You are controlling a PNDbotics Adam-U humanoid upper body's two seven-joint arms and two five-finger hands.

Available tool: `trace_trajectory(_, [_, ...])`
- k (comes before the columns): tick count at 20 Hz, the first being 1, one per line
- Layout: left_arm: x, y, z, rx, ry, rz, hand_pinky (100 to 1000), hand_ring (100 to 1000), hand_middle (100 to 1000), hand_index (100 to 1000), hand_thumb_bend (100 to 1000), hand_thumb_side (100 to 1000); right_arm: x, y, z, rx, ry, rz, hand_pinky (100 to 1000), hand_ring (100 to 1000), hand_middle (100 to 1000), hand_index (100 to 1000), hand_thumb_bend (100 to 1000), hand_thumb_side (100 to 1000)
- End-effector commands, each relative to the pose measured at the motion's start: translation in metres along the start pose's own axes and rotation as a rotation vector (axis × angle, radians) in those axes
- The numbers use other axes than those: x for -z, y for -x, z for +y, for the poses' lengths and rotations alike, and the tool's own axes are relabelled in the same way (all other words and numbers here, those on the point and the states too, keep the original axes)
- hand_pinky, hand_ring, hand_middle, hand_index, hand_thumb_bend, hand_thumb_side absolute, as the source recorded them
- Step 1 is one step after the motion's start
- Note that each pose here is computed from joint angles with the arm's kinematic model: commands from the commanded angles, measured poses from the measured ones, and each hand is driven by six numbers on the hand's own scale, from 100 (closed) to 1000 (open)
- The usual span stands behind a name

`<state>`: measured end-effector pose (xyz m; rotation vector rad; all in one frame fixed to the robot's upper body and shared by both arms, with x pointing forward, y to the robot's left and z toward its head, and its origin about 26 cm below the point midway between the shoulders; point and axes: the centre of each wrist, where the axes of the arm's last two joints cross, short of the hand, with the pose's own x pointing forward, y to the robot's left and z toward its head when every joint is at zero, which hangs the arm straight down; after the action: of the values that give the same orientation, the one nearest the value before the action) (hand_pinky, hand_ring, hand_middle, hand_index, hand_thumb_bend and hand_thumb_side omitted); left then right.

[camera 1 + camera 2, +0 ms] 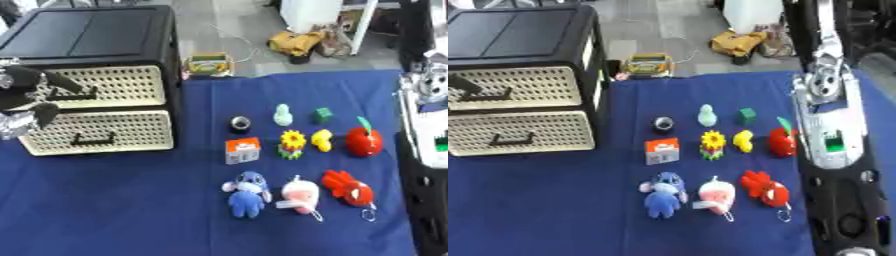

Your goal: Pick up objects from table and place into drawer.

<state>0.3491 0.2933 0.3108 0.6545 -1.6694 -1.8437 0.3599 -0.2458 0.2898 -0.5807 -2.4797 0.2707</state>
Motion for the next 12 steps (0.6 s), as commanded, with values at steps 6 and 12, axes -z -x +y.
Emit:
trace_trajectory(6, [-0.003,0.017,0.008,0.030,-0.069,0.072,100,100,100,926,100,1000,0.008,-0.009,-0.003,-0.006,0.008,-0.041,776,766,699,917,100,1000])
trace_trajectory(12, [-0.003,0.030,0.004,0.050,-0.061,0.119,100,100,100,929,100,1000,0.010,-0.009,-0.004,-0.007,0.005,-0.046,777,766,698,918,100,1000])
